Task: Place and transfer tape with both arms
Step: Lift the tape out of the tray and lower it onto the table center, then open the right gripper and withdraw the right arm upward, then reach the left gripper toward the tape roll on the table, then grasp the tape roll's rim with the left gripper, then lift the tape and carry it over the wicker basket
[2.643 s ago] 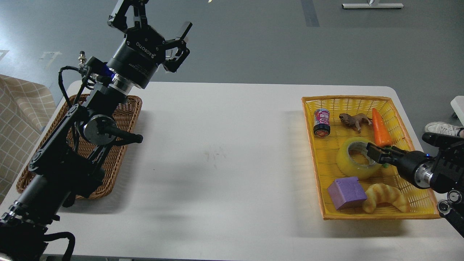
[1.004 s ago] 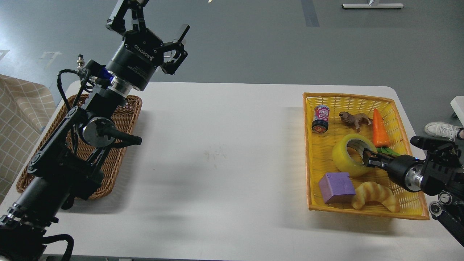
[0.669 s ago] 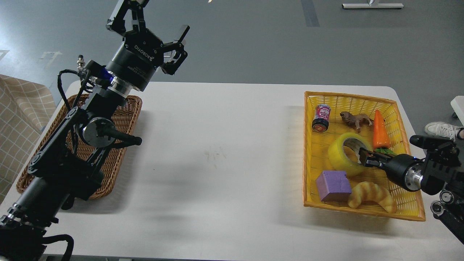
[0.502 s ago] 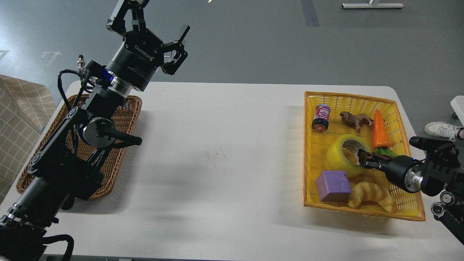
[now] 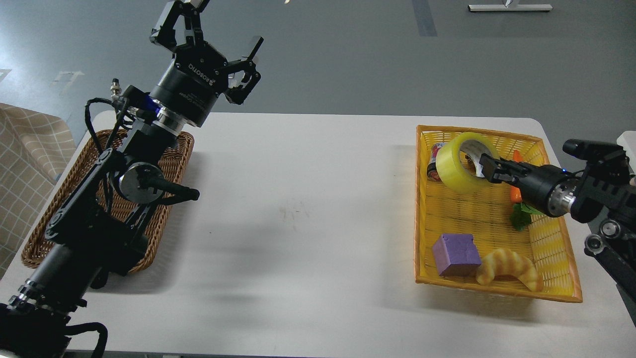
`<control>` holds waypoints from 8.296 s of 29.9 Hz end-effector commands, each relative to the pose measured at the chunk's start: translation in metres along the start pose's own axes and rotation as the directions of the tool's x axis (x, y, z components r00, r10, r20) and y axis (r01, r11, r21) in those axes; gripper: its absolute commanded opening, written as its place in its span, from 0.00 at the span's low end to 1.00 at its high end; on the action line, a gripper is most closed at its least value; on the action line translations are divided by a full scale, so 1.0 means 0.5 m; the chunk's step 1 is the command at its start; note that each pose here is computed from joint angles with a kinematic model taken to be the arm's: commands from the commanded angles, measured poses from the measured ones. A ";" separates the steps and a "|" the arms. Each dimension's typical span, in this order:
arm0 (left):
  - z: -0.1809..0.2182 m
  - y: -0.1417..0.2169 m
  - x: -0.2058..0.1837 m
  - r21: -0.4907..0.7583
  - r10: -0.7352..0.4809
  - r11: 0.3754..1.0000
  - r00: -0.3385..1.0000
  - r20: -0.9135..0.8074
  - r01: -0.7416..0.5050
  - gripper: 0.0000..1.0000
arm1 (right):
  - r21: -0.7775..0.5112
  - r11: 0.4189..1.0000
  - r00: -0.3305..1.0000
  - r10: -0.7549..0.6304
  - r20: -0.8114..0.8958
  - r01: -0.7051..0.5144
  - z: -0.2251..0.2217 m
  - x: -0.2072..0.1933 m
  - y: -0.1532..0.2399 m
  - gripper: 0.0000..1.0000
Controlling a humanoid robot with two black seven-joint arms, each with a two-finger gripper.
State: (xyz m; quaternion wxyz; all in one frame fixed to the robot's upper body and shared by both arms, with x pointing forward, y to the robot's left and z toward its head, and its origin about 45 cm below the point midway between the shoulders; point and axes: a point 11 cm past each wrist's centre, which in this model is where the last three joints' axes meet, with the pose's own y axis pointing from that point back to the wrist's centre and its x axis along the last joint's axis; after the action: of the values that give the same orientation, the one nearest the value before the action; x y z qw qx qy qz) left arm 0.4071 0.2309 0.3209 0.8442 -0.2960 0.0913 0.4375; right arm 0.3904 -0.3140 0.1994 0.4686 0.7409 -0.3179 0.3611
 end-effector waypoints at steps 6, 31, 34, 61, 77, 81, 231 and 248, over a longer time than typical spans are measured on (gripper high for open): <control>-0.003 -0.005 -0.002 -0.003 0.011 1.000 1.000 -0.004 -0.011 0.98 | 0.212 0.976 0.994 -0.018 -0.112 0.042 -0.230 0.025 -0.123 0.14; 0.031 0.004 0.021 -0.041 0.043 0.998 0.999 0.007 -0.042 0.98 | 0.322 0.885 0.922 -0.241 -0.303 0.337 -0.462 -0.207 -0.213 0.15; 0.031 0.003 0.019 -0.042 0.041 0.998 0.999 0.006 -0.041 0.98 | 0.325 0.877 0.914 -0.248 -0.321 0.353 -0.466 -0.218 -0.210 0.16; 0.036 0.008 0.026 -0.049 0.069 0.996 0.998 0.010 -0.069 0.98 | 0.359 0.917 0.969 -0.091 -0.228 0.171 -0.455 -0.214 -0.213 0.91; 0.073 0.026 0.074 -0.012 0.171 0.985 0.971 0.167 -0.171 0.98 | 0.434 0.838 0.941 0.258 0.219 -0.331 -0.489 0.134 -0.141 1.00; 0.073 0.029 0.081 0.016 0.178 0.981 0.928 0.327 -0.193 0.98 | 0.397 0.794 0.826 0.220 0.518 -0.460 -0.447 0.197 -0.105 1.00; -0.313 0.106 0.006 0.598 -0.717 0.676 -0.194 0.670 -0.431 0.07 | 0.206 0.625 0.316 0.069 0.946 -0.753 -0.194 0.320 0.103 0.98; -0.037 0.136 0.184 0.415 -0.717 0.675 -0.412 0.562 -0.610 0.08 | 0.194 0.639 0.304 0.066 0.950 -0.744 -0.187 0.305 0.096 0.98</control>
State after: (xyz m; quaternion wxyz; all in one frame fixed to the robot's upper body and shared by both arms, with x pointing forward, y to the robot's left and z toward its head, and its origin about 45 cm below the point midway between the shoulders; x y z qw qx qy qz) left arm 0.4100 0.2909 0.2301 0.5569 0.5706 -0.5187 0.3086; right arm 0.4113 -0.2666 0.3777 -0.1579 0.8008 -0.5663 0.1139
